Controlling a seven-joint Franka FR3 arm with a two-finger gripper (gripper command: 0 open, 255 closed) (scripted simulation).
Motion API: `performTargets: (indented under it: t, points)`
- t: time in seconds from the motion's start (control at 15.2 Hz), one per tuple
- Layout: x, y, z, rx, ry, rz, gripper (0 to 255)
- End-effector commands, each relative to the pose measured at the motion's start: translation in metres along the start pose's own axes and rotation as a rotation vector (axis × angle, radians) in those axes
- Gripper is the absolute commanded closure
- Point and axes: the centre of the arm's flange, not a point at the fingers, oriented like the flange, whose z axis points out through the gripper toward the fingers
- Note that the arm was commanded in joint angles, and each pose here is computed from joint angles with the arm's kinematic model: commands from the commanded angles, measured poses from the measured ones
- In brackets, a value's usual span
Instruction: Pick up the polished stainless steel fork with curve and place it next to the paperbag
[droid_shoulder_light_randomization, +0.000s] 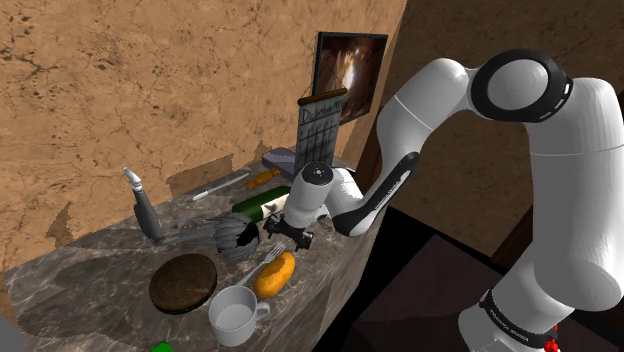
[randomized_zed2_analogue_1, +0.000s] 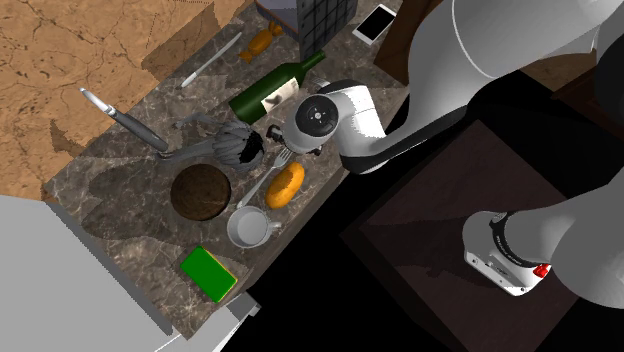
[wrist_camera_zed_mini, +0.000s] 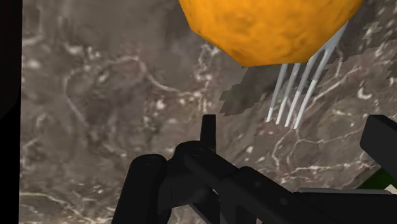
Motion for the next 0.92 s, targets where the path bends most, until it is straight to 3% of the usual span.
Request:
performTargets:
  t: [0.0,0.26,0.33,0.86]
  points:
    - [0.0003,0.0,0.0007,0.0,0.0,0.0,0]
    - [0.0003,0.0,0.0007,0.0,0.0,0.0,0]
    - [0.0003,0.0,0.0007,0.0,0.0,0.0,255]
    - [0.0003,0.0,0.0007,0.0,0.0,0.0,255]
